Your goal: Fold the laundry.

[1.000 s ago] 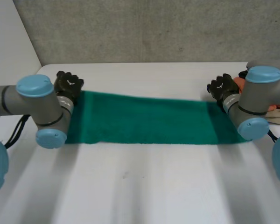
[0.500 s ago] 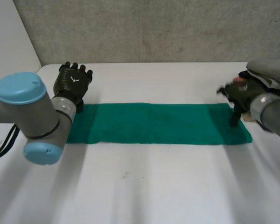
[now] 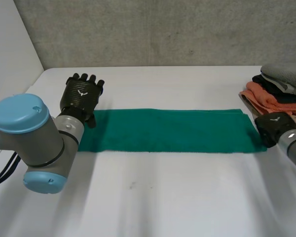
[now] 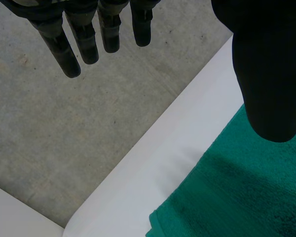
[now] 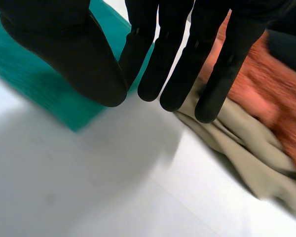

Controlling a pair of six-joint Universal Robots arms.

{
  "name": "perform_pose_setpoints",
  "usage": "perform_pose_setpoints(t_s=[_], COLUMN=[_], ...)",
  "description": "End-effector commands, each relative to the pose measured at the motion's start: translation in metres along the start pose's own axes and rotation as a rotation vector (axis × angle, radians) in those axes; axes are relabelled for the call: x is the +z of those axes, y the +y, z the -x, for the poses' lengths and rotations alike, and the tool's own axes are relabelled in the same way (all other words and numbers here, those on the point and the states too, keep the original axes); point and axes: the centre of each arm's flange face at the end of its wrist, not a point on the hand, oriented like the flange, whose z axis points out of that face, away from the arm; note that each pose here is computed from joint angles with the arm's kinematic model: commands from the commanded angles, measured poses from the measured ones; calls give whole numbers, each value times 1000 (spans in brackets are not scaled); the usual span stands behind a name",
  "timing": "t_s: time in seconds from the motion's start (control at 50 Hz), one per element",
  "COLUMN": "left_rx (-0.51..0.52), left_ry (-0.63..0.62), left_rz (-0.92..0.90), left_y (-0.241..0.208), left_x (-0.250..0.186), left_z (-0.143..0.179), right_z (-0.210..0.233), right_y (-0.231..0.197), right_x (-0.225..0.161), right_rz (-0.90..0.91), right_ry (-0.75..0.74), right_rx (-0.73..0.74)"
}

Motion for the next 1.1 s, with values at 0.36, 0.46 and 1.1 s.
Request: perform_pose_setpoints(t_s=[0.36, 0.46, 1.1], left_rx=[-65, -85, -89], left_ry=[17, 24, 12], left_rz=[-12, -23, -49], left_y=[-7, -11, -21], left_x=[-13, -16, -23], left_z=[1, 2, 8], right_z=[-17, -9, -76], right_y=[-9, -9, -7], right_x=[-23, -20, -14], right_rz=[-60, -61, -13], right_ry=[-170, -191, 192], right_rx=[166, 162, -90])
